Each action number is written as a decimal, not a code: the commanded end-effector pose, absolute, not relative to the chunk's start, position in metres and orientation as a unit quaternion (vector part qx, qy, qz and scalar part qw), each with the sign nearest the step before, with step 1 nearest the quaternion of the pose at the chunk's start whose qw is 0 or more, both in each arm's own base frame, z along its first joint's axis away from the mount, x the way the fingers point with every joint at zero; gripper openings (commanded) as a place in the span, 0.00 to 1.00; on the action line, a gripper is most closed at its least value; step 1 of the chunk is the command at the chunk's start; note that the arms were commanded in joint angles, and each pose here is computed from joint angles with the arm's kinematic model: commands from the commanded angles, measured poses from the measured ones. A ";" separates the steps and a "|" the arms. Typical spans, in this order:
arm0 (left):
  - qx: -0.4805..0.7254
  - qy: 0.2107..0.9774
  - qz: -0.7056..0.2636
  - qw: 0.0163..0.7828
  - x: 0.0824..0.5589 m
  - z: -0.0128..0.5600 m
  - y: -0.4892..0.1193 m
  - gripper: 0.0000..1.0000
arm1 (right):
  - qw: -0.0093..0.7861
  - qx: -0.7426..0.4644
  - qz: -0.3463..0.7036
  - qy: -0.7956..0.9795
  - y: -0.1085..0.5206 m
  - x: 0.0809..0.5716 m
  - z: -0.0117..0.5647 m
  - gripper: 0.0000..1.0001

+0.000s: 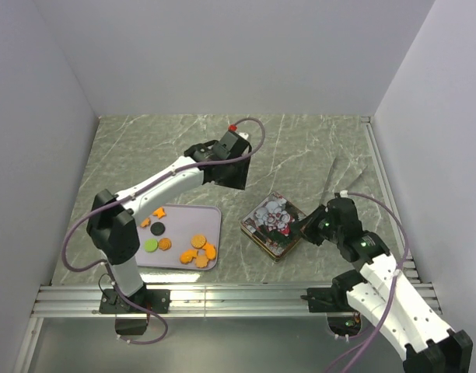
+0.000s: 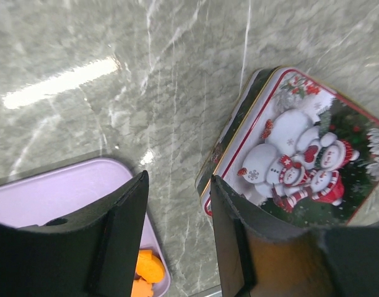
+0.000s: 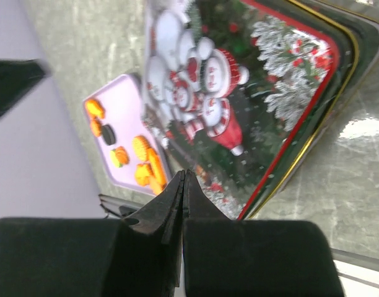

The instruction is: Pack the cookies

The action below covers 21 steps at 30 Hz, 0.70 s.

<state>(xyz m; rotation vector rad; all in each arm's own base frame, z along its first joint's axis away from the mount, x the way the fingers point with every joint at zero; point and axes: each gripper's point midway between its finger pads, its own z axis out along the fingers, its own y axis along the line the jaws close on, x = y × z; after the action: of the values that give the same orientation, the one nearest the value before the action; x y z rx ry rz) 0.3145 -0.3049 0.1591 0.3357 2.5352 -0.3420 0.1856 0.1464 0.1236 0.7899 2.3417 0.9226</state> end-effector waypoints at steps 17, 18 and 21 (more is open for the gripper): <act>0.091 0.931 -0.136 0.325 0.289 0.200 -0.255 0.51 | 0.199 0.296 0.275 0.893 0.140 0.179 0.057 0.00; 0.091 0.931 -0.136 0.326 0.289 0.200 -0.255 0.51 | 0.200 0.296 0.278 0.892 0.141 0.179 0.058 0.00; 0.090 0.930 -0.135 0.330 0.290 0.202 -0.253 0.51 | 0.215 0.294 0.288 0.885 0.142 0.183 0.074 0.00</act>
<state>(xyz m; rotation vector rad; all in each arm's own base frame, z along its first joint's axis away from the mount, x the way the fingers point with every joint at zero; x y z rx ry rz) 0.2873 -0.2575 0.1822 0.2675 2.4940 -0.3293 0.1865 0.1480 0.0747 0.8133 2.4538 0.8495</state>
